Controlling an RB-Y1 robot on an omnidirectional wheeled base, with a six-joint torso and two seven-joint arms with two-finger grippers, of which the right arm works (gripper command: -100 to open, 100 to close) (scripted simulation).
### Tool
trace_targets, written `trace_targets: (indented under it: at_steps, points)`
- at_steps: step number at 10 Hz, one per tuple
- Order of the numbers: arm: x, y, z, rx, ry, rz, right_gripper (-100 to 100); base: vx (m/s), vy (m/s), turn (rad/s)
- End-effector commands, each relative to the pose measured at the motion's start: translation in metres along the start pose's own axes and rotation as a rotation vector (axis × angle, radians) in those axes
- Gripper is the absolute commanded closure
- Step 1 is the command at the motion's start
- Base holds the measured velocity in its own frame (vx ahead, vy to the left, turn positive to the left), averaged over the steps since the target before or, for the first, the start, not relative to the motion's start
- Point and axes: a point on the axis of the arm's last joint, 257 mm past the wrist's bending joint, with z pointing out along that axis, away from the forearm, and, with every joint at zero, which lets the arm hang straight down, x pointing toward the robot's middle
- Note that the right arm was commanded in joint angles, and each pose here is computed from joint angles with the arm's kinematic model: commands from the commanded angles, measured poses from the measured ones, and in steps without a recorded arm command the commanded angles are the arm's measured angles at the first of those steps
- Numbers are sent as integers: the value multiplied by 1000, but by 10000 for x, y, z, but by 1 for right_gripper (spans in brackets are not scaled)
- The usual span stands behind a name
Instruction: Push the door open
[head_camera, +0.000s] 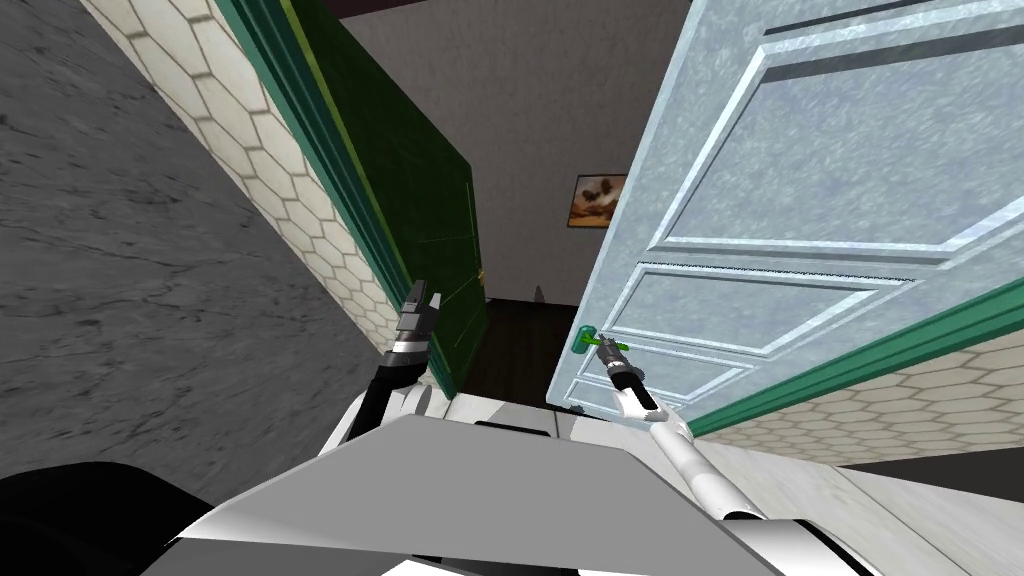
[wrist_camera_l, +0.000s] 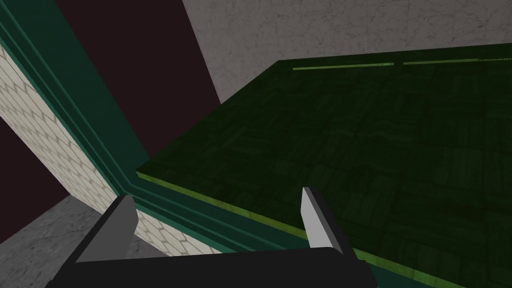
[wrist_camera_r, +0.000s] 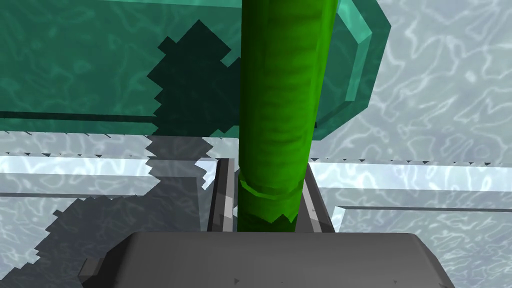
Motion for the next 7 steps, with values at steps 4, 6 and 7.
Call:
trace_targets:
  at_steps: [4,6,7]
  points:
    - [-243,124,55,-26,-59,-10,100,189,35,-42]
    - [-374,142,64,-30,-96,-13,100,153,43,-46]
    - [-374,142,64,-30,-96,-13,100,121,28,-102]
